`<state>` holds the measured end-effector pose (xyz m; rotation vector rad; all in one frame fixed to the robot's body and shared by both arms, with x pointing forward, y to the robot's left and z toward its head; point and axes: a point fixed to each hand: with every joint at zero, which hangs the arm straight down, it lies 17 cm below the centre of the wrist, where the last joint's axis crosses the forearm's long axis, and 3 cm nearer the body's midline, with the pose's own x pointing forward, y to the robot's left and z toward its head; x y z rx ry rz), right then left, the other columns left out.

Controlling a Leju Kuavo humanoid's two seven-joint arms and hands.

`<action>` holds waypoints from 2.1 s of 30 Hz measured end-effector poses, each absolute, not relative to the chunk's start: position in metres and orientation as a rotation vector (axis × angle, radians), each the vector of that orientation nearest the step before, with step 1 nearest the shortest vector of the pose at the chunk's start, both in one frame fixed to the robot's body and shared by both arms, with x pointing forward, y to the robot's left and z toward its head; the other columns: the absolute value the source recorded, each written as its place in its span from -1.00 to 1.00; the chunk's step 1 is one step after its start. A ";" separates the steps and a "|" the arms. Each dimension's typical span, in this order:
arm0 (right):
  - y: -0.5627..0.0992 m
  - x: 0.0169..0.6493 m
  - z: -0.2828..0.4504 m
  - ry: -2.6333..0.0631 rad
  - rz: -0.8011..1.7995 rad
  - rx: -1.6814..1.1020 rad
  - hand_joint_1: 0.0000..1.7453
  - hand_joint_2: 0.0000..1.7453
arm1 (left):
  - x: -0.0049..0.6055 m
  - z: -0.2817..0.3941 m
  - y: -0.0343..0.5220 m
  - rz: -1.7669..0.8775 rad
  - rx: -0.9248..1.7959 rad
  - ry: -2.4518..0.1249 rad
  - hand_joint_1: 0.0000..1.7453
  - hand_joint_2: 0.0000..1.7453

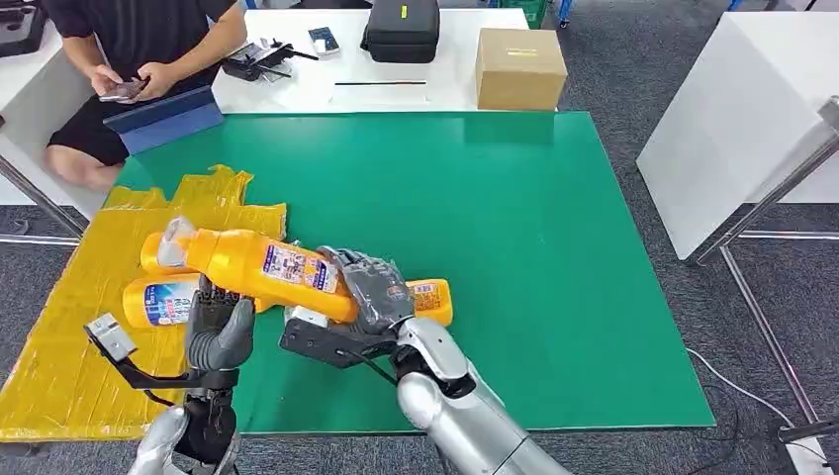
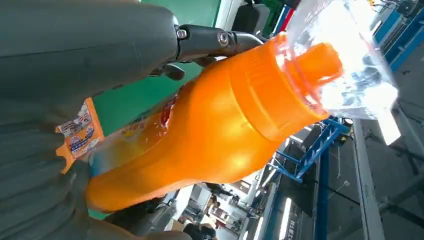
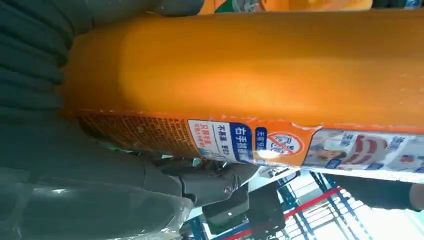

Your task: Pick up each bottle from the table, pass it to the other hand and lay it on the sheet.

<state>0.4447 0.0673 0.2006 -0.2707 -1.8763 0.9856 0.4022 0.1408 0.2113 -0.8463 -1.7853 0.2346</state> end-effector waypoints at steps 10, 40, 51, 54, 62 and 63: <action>0.102 0.428 0.185 -1.837 1.066 -0.215 1.00 1.00 | 0.402 0.213 0.137 0.246 -0.856 -1.784 -1.00 1.00; 0.159 0.374 0.148 -1.807 1.283 -0.106 1.00 1.00 | 0.393 0.189 0.159 0.317 -0.757 -1.760 1.00 1.00; 0.160 0.375 0.148 -1.810 1.286 -0.092 -1.00 1.00 | 0.394 0.193 0.163 0.331 -0.747 -1.779 1.00 1.00; 0.159 0.376 0.147 -1.813 1.289 -0.092 -1.00 -1.00 | 0.394 0.194 0.161 0.319 -0.747 -1.784 1.00 1.00; 0.158 0.378 0.145 -1.808 1.276 -0.077 -1.00 -1.00 | 0.396 0.197 0.161 0.307 -0.740 -1.794 1.00 1.00; 0.157 0.378 0.145 -1.808 1.276 -0.077 -1.00 -1.00 | 0.396 0.197 0.161 0.306 -0.740 -1.795 1.00 1.00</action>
